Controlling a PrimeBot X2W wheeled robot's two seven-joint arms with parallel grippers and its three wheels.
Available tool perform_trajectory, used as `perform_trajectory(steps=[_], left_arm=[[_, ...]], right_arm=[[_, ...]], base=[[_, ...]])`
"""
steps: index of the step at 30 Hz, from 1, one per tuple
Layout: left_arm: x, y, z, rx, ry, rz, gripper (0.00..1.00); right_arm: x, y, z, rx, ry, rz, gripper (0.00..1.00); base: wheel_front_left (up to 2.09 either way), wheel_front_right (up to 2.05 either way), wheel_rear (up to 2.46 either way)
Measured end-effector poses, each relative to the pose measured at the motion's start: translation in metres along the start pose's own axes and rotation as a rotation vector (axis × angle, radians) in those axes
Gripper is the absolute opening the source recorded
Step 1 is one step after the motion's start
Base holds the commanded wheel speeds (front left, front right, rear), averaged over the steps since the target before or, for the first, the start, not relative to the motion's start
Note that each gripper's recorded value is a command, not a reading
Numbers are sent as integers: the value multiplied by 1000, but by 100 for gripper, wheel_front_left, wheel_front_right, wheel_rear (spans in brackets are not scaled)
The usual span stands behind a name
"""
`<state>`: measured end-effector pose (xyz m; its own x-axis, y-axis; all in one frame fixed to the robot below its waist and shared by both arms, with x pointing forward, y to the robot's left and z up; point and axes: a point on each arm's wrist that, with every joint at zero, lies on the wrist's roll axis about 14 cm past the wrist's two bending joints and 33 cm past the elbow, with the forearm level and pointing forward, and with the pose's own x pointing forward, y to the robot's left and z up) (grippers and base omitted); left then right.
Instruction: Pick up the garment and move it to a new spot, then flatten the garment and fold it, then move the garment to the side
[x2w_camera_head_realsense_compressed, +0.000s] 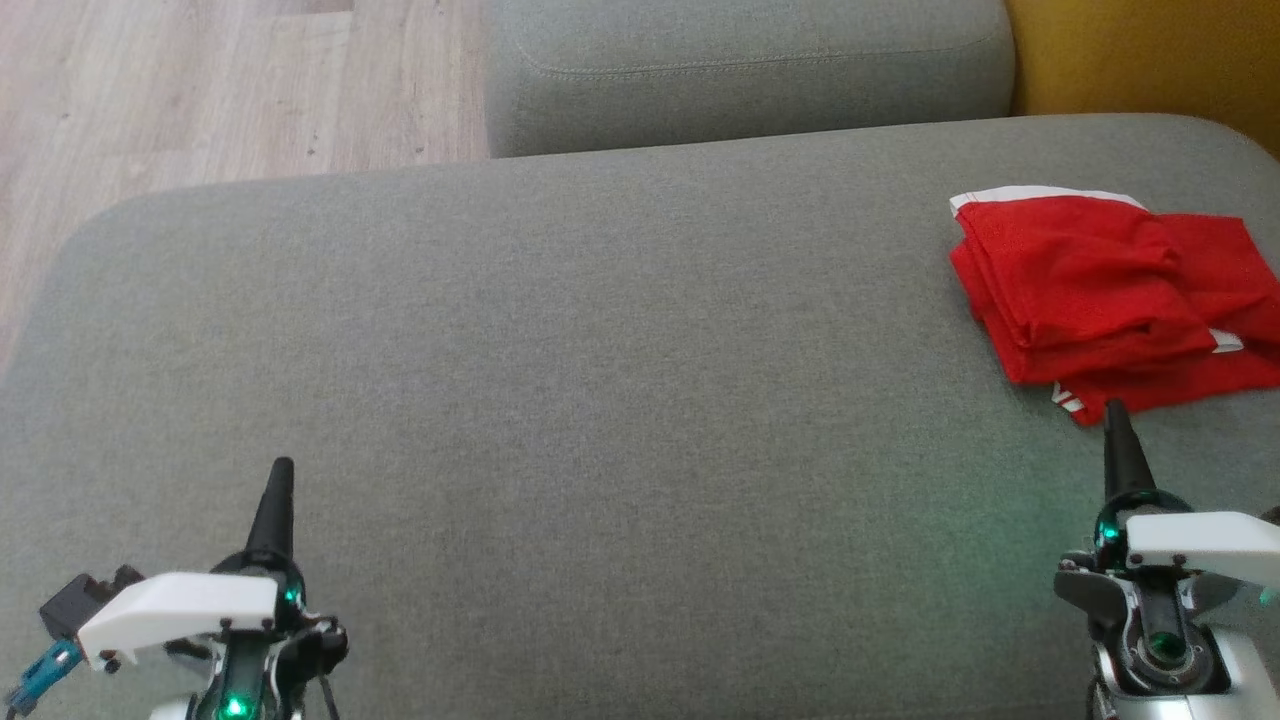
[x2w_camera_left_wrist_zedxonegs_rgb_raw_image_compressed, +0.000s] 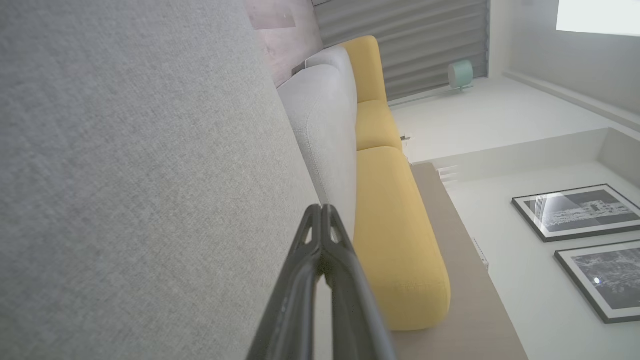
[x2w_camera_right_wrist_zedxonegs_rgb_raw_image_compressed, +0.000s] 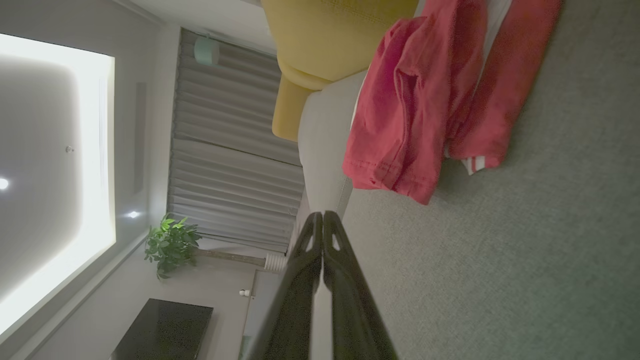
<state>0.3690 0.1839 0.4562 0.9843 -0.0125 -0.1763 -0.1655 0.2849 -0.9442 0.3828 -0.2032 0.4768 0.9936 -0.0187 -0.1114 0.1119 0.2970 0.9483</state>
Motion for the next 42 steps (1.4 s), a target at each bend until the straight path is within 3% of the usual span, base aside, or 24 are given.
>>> perform_trajectory(steps=[24, 42], left_arm=[[0, -14, 9, -282, 2, -67, 0], [0, -15, 9, -293, 1, -70, 0]], right_arm=[[-4, 5, 6, 298, -13, 32, 0], [-3, 6, 7, 307, -16, 36, 0]], base=[[0, 0, 0], [0, 0, 0]])
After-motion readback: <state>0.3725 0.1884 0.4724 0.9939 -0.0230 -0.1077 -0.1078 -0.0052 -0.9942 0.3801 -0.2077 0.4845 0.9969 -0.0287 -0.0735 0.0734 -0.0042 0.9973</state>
